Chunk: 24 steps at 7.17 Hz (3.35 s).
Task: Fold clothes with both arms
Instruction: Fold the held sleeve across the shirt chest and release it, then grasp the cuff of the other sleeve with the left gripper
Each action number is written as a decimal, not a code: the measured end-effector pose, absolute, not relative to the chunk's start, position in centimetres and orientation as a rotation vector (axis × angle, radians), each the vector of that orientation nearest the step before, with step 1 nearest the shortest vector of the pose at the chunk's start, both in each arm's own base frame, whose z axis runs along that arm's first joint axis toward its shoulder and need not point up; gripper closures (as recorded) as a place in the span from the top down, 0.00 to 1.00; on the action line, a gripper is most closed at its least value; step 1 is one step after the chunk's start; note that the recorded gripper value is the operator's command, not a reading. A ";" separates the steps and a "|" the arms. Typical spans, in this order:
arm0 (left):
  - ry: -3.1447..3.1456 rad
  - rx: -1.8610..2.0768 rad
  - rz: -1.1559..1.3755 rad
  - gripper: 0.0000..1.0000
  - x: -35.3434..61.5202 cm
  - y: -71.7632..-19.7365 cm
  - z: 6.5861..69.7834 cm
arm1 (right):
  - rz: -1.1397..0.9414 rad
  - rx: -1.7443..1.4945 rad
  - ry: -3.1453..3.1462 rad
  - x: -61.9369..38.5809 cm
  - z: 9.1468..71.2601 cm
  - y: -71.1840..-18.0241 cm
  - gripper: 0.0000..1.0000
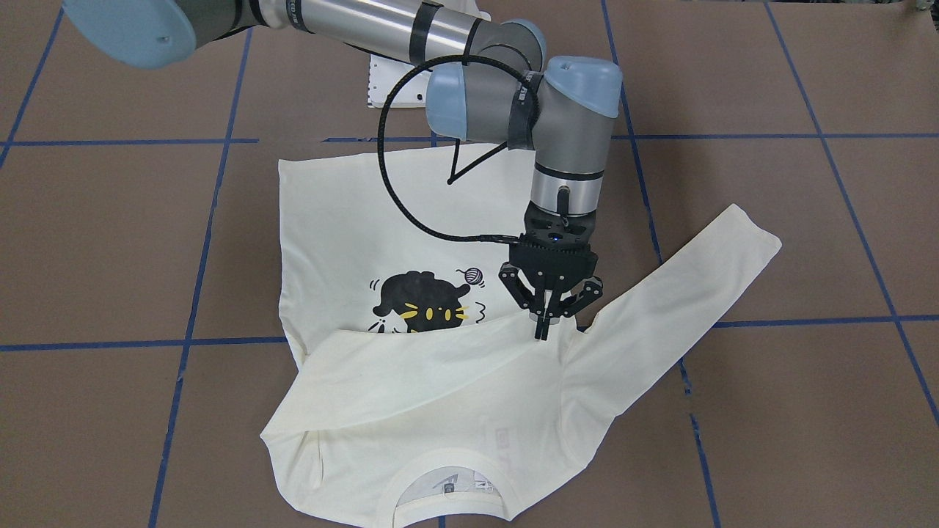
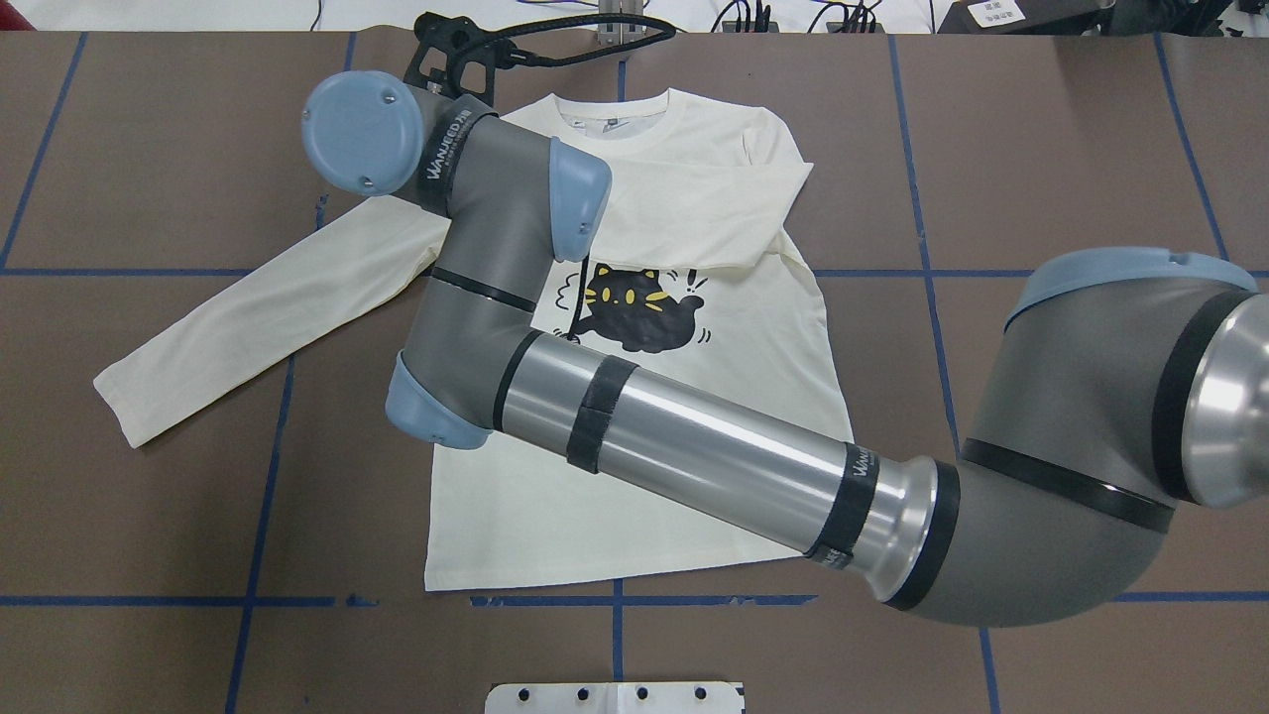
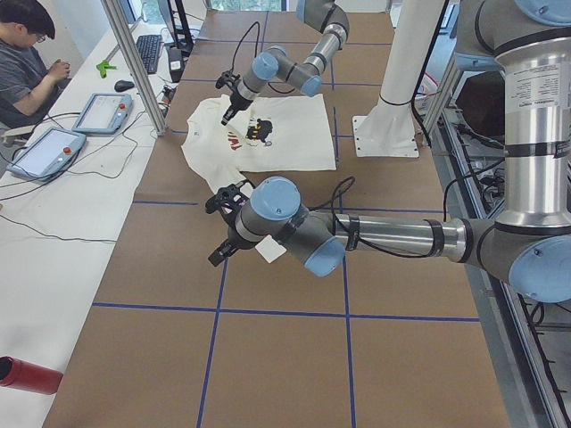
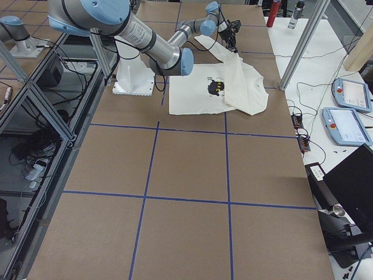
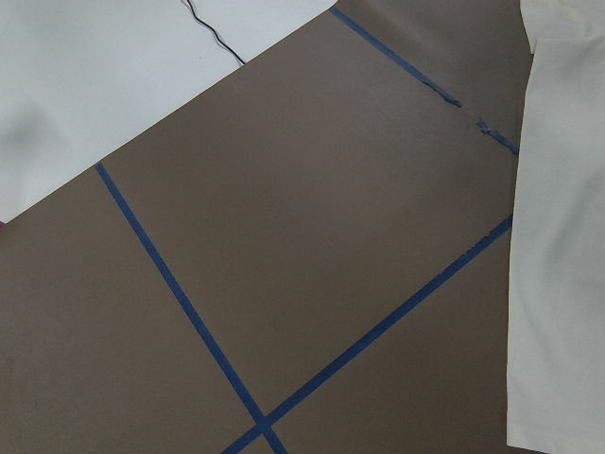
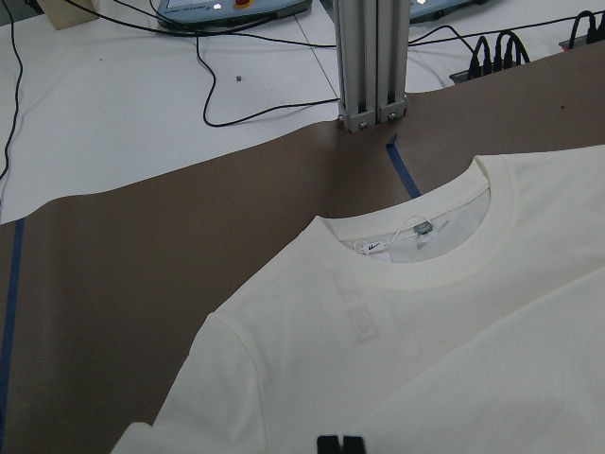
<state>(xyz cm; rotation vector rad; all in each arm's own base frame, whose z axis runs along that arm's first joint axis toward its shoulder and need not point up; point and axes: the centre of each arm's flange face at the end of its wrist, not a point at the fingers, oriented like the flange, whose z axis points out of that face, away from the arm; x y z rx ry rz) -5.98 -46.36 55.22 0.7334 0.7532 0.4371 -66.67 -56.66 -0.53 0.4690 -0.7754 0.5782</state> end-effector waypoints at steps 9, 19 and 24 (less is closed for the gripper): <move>0.777 0.755 0.355 1.00 -5.9 -47.5 53.4 | 0.299 0.247 -0.744 -51.3 -4.3 -63.7 1.00; 0.889 0.678 0.324 0.99 12.3 -39.1 57.0 | -0.260 0.287 -0.757 -7.3 42.1 -52.8 1.00; 0.817 0.650 0.462 0.92 21.4 -35.7 59.2 | -0.243 0.295 -0.758 -6.0 44.9 -51.0 1.00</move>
